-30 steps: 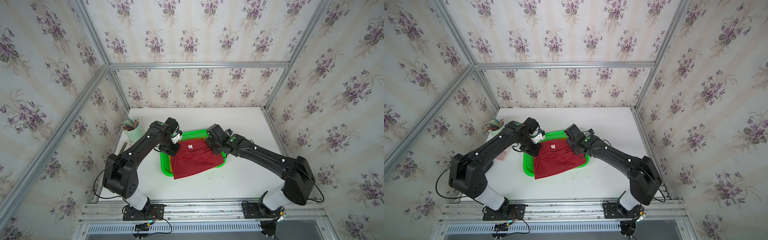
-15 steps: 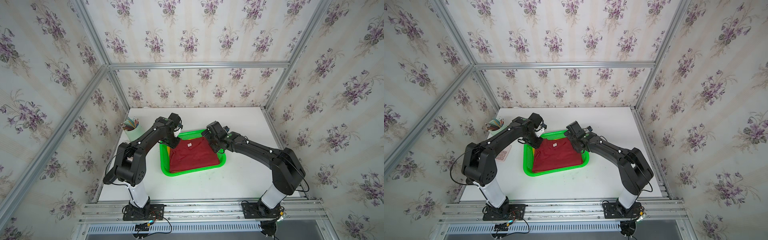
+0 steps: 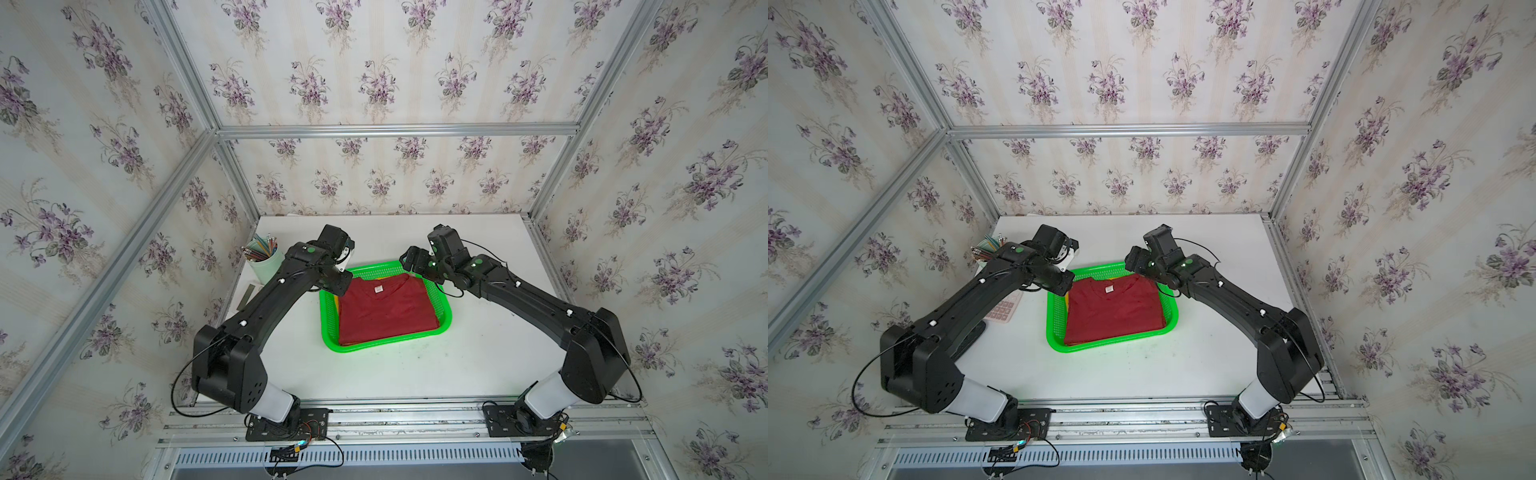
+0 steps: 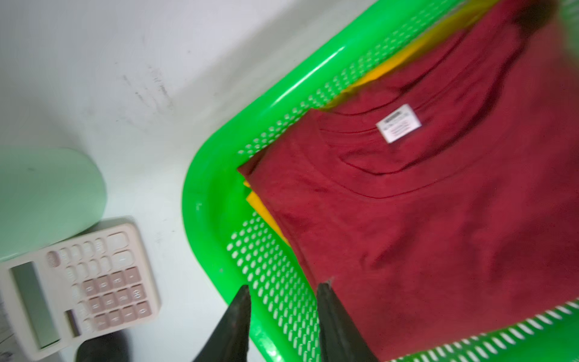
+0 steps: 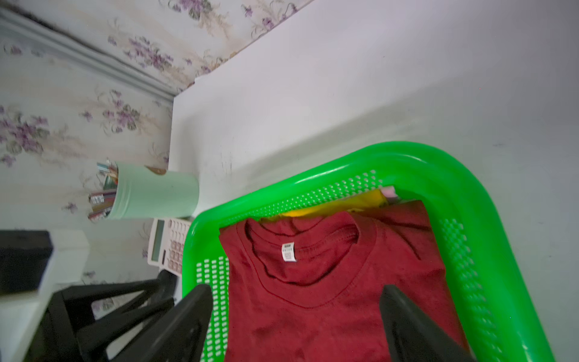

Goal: Put the folded t-shirts into the basket
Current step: Adjust the T-shirt in the bin.

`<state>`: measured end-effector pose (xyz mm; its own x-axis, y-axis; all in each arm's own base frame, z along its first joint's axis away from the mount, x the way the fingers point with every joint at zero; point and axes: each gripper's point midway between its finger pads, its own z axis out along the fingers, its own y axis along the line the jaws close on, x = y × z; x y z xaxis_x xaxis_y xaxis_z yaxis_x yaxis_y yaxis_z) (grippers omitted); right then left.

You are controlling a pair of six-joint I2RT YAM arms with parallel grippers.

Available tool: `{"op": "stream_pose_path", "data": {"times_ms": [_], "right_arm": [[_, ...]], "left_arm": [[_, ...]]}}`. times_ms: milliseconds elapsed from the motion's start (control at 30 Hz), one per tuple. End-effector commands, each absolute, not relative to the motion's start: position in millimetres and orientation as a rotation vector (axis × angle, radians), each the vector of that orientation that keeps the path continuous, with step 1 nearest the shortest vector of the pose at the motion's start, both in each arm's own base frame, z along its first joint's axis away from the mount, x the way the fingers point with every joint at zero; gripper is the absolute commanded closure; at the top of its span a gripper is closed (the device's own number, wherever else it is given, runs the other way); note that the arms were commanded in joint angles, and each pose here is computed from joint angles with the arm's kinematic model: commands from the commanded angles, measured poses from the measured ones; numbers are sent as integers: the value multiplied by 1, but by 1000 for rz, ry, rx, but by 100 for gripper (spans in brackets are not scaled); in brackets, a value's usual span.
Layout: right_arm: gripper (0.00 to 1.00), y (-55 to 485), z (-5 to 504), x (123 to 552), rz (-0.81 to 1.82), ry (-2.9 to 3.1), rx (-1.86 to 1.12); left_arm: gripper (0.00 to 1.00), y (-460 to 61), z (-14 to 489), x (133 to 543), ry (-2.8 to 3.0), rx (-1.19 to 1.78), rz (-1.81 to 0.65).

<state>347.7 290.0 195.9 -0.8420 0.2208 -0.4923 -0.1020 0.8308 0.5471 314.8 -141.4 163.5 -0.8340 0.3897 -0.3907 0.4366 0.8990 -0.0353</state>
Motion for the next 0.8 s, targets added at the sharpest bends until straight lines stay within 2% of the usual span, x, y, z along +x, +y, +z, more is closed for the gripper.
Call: {"op": "stream_pose_path", "data": {"times_ms": [0, 100, 167, 267, 333, 433, 567, 633, 700, 767], "right_arm": [[23, 293, 181, 321, 756, 2537, -193], [46, 305, 162, 297, 873, 2618, -293], [58, 313, 146, 286, 935, 2670, -339], [61, 324, 121, 282, 942, 2723, -365], [68, 326, 105, 291, 901, 2733, -331], [84, 311, 76, 314, 698, 2754, -215], [87, 279, 57, 333, 417, 2773, -113], [87, 272, 61, 337, 373, 2751, -117], [86, 284, 74, 335, 477, 2716, -197], [81, 311, 97, 320, 733, 2665, -316]], "left_arm": [[66, -186, 178, 320, 2504, 669, -453], [68, -204, 170, 319, 2407, 755, -479], [70, -214, 159, 319, 2385, 782, -484], [72, -230, 141, 315, 2388, 794, -516], [73, -236, 127, 314, 2403, 783, -504], [74, -227, 101, 319, 2454, 732, -379], [77, -199, 69, 321, 2549, 617, -193], [77, -193, 62, 319, 2559, 546, -184], [77, -189, 61, 318, 2531, 465, -200], [76, -185, 64, 320, 2491, 396, -209]]}}
